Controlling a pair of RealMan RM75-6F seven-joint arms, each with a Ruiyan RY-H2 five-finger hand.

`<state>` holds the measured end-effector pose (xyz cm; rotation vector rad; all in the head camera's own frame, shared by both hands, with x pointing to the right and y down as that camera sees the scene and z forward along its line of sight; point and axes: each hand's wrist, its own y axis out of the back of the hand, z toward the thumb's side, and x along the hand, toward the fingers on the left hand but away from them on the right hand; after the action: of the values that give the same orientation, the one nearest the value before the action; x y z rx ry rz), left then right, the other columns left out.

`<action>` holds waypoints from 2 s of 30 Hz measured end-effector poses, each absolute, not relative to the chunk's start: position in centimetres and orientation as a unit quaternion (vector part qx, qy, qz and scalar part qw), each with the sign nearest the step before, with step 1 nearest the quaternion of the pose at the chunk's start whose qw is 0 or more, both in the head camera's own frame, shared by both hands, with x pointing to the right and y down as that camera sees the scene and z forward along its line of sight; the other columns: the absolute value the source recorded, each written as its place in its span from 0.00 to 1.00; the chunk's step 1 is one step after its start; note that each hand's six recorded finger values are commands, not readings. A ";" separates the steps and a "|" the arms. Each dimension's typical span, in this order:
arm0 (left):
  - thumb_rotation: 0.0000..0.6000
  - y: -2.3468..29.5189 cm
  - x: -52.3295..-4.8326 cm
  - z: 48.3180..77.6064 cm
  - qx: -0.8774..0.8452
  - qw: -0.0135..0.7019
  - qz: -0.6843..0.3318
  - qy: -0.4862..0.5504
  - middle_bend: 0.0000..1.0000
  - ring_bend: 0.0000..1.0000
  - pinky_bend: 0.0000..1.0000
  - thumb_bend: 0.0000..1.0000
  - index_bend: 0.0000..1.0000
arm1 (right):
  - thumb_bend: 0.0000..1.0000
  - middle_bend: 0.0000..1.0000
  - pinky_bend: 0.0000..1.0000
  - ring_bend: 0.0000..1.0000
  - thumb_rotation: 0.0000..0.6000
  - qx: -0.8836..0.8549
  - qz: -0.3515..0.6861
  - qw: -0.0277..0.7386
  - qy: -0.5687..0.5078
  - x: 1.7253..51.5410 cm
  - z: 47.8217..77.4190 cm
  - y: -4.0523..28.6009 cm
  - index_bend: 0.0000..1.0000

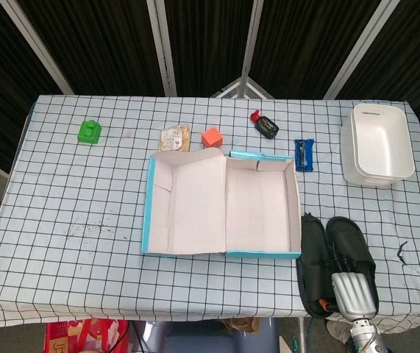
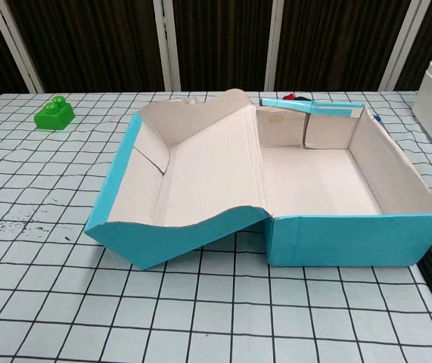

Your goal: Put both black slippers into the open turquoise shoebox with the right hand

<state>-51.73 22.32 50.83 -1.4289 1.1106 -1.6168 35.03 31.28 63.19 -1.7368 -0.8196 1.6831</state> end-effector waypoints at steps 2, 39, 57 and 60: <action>1.00 22.3 -51.7 50.8 -0.551 0.350 -0.624 0.429 0.00 0.00 0.02 0.37 0.04 | 0.12 0.03 0.12 0.06 1.00 -0.652 0.629 0.291 -0.308 34.9 63.2 31.2 0.28; 1.00 22.2 -52.0 50.7 -0.551 0.345 -0.624 0.434 0.00 0.00 0.02 0.37 0.04 | 0.49 0.10 0.12 0.11 1.00 -0.655 0.615 0.303 -0.317 34.4 61.7 30.6 0.60; 1.00 22.2 -52.3 50.2 -0.554 0.340 -0.617 0.444 0.00 0.00 0.02 0.37 0.04 | 0.55 0.23 0.12 0.18 1.00 -0.631 0.608 0.327 -0.354 34.4 52.1 22.3 0.62; 1.00 22.2 -52.3 50.1 -0.555 0.340 -0.616 0.444 0.00 0.00 0.02 0.37 0.04 | 0.55 0.29 0.12 0.23 1.00 -0.632 0.597 0.337 -0.362 33.5 50.5 20.5 0.63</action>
<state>-52.33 22.24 50.13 -1.4438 1.1570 -1.6038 33.51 20.50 50.53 -1.6465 -0.9447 1.5561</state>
